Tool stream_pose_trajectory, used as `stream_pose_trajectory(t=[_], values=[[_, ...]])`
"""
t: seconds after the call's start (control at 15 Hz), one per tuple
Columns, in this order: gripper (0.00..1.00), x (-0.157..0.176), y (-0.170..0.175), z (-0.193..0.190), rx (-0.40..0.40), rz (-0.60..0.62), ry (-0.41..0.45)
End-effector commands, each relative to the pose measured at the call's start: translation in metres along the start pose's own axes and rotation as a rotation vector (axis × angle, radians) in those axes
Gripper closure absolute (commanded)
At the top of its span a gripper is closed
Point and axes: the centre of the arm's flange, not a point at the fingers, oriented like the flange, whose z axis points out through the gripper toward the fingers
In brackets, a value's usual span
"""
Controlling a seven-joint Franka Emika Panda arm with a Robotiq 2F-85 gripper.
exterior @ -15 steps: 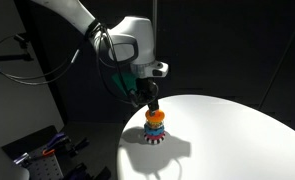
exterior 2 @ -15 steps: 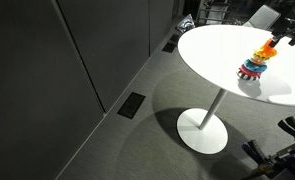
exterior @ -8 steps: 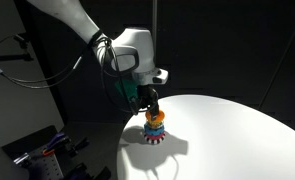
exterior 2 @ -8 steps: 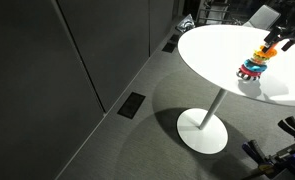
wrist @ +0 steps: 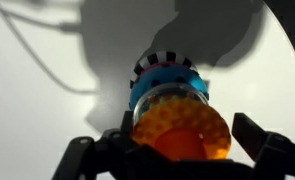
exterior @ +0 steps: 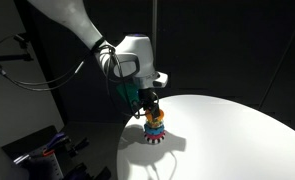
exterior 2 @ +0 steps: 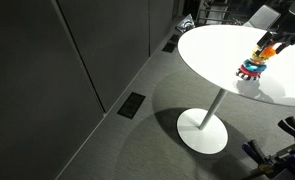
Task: Remove the orange ring from the orange rod and put it on the table
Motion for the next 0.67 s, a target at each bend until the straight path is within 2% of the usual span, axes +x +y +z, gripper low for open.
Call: stream_pose_trajectory(t=[0.0, 0.07, 0.27, 0.6], values=[[0.0, 0.01, -0.004, 0.002, -0.007, 0.017, 0.026], [0.18, 0.011, -0.003, 0.002, -0.009, 0.017, 0.029], [0.41, 0.013, -0.001, -0.005, -0.014, 0.021, 0.046], [0.52, 0.015, 0.004, -0.028, -0.02, 0.042, 0.051]])
